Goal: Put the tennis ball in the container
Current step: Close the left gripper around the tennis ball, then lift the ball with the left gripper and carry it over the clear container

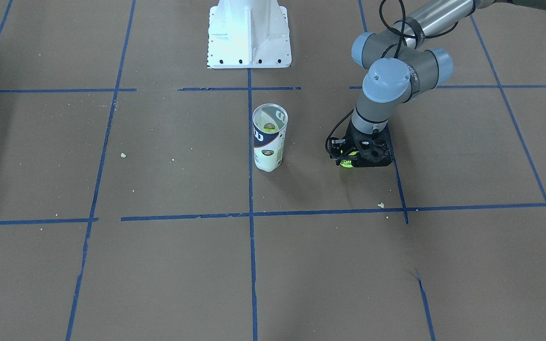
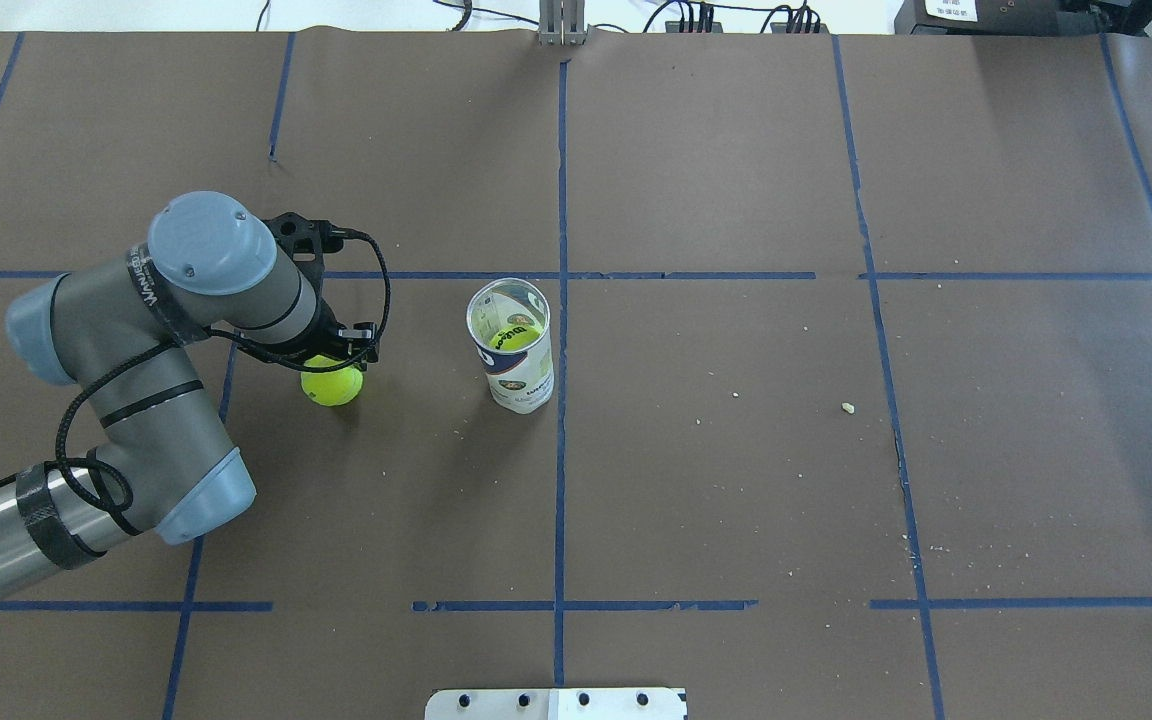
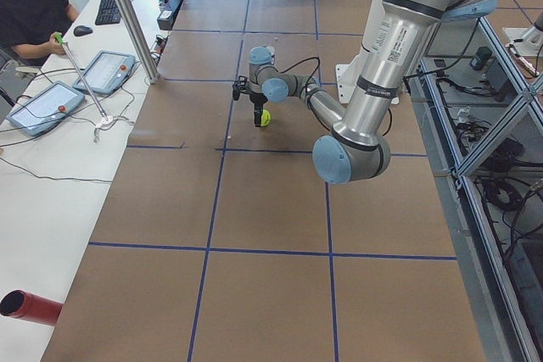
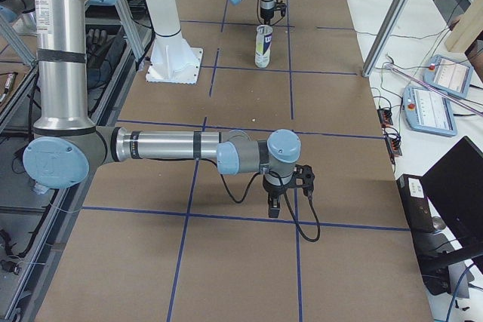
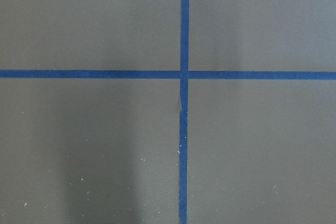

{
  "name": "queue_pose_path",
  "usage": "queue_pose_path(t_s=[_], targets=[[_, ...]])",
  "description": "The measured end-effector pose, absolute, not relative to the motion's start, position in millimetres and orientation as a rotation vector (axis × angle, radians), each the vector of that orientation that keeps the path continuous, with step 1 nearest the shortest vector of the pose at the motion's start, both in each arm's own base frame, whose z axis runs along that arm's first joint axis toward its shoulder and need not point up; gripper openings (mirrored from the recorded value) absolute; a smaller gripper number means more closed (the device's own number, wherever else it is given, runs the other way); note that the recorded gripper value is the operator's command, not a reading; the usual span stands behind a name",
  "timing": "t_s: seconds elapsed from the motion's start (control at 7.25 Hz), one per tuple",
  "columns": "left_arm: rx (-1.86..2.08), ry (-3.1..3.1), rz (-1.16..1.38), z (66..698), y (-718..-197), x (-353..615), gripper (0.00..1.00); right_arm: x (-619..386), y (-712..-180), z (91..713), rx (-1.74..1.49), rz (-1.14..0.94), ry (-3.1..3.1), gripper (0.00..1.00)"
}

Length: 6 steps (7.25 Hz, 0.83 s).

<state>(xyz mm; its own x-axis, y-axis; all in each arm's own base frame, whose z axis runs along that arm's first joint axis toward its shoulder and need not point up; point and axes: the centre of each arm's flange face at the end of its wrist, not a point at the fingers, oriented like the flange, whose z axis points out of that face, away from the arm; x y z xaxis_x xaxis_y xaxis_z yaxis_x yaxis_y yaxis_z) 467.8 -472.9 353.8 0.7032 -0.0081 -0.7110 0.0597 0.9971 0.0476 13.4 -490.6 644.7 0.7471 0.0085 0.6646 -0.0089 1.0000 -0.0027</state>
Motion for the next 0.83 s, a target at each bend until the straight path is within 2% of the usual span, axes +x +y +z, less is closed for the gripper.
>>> queue_pose_path(t_s=[0.41, 0.83], targets=[[0.079, 0.827, -0.046, 313.8, -462.0, 447.6, 0.0, 13.4, -490.6, 644.7, 0.001, 0.01, -0.727, 1.0], [0.086, 0.798, -0.067, 231.8, -461.3, 380.3, 0.0, 13.2, -490.6, 644.6, 0.001, 0.009, -0.727, 1.0]])
